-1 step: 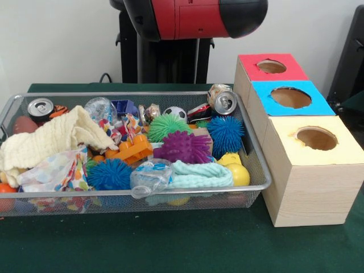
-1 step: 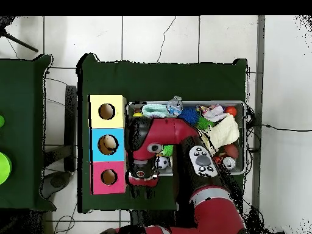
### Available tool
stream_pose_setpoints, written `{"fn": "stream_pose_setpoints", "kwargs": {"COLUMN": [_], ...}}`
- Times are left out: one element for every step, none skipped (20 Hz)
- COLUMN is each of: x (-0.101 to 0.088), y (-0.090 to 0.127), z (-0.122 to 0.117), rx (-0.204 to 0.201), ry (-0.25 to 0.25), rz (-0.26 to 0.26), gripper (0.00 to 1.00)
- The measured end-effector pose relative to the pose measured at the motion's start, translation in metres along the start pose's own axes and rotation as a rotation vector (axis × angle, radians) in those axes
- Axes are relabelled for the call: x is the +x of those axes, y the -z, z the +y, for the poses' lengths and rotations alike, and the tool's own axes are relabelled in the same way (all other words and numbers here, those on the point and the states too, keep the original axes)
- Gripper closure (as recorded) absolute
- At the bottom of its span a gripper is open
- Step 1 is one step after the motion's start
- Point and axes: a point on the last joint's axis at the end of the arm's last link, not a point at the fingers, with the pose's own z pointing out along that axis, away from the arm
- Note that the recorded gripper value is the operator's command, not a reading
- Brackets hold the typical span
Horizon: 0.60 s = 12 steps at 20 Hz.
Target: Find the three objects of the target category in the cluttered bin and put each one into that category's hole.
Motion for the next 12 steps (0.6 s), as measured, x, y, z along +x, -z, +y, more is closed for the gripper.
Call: {"fn": "stream_pose_setpoints", "kwargs": {"x": [0.0001,0.0003,0.0005,0.0007,0.0008,0.0010,0.0010,0.0011,0.0011,0.0012,0.0013,0.0013], "y": [0.0000,-0.0002,-0.0004,-0.0005,-0.0006,-0.0007,-0.0008,-0.0010,-0.0013,-0.0014,-0.0018,-0.0020], "z": [0.0001,0.0005,0.0007,0.0008,0.0007,0.0006,0.0001,-0.0003,-0.0006,-0.0011,-0.0018,-0.0021], "rx": [-0.001,-0.003,-0.004,-0.005,-0.006,-0.007,-0.008,-0.007,-0.007,-0.007,-0.006,-0.006], "ry": [-0.001,-0.001,-0.001,-0.002,-0.003,-0.004,-0.006,-0.008,-0.009,-0.010,-0.013,-0.014], "rz": [0.001,0.002,0.003,0.004,0.005,0.006,0.006,0.007,0.007,0.007,0.008,0.009], "gripper": [0.00,0.00,0.00,0.00,0.00,0.00,0.00,0.00,0.00,0.00,0.00,0.00]}}
